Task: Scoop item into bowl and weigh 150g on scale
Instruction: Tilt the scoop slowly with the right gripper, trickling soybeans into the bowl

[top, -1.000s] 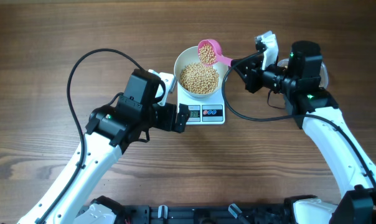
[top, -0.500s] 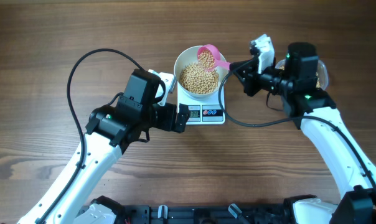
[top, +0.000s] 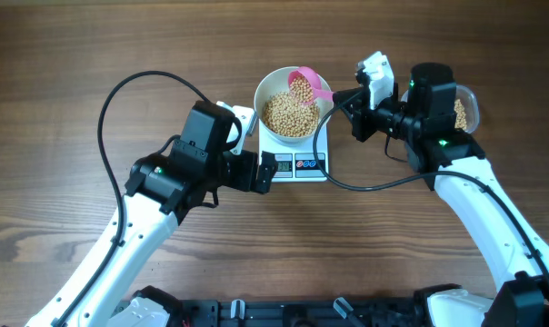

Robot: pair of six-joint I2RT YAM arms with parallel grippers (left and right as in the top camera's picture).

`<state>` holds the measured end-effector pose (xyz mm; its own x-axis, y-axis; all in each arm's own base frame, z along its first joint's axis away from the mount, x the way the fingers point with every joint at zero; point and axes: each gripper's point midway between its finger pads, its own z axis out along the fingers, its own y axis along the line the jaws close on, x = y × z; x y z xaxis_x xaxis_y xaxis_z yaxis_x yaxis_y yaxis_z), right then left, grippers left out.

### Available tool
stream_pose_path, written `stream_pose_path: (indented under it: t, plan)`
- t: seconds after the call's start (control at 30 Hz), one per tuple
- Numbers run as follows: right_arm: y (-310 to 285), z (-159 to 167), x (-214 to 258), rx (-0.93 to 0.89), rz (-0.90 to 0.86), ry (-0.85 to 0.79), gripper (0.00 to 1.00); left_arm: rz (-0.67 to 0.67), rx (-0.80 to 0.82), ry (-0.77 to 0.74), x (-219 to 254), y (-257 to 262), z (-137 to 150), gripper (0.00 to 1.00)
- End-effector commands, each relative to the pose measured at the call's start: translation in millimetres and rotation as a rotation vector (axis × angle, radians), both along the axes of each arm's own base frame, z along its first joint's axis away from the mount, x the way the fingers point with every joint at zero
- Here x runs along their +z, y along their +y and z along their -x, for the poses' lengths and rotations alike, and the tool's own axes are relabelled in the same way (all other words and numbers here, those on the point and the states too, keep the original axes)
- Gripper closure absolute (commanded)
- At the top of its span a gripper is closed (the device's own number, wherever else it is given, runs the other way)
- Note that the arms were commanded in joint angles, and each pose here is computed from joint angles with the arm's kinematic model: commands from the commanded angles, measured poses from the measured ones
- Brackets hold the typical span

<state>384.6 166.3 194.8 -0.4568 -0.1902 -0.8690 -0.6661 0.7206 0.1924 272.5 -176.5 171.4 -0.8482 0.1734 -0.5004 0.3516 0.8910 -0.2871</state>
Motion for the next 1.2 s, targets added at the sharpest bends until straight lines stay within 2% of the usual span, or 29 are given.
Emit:
stream_pose_path:
  t: [0.0,0.37,0.9,1.17]
  plan:
    - [-0.3,-2.1,-3.8,0.001,0.017,-0.005,0.96,0.004,-0.019,-0.016,3.7,-1.7,0.9,0.0]
    - [2.4,0.0,-3.7,0.0,-0.006,0.019,0.96,0.004,-0.019,-0.016,3.7,-1.7,0.9,0.0]
    - [-2.8,-5.4,-8.9,0.001,0.117,-0.064,0.96,0.004,-0.019,-0.016,3.7,-1.7,0.9,0.0]
    - [2.1,-3.4,-6.4,0.01,0.083,-0.05,0.96,0.004,-0.019,-0.016,3.7,-1.7,0.9,0.0]
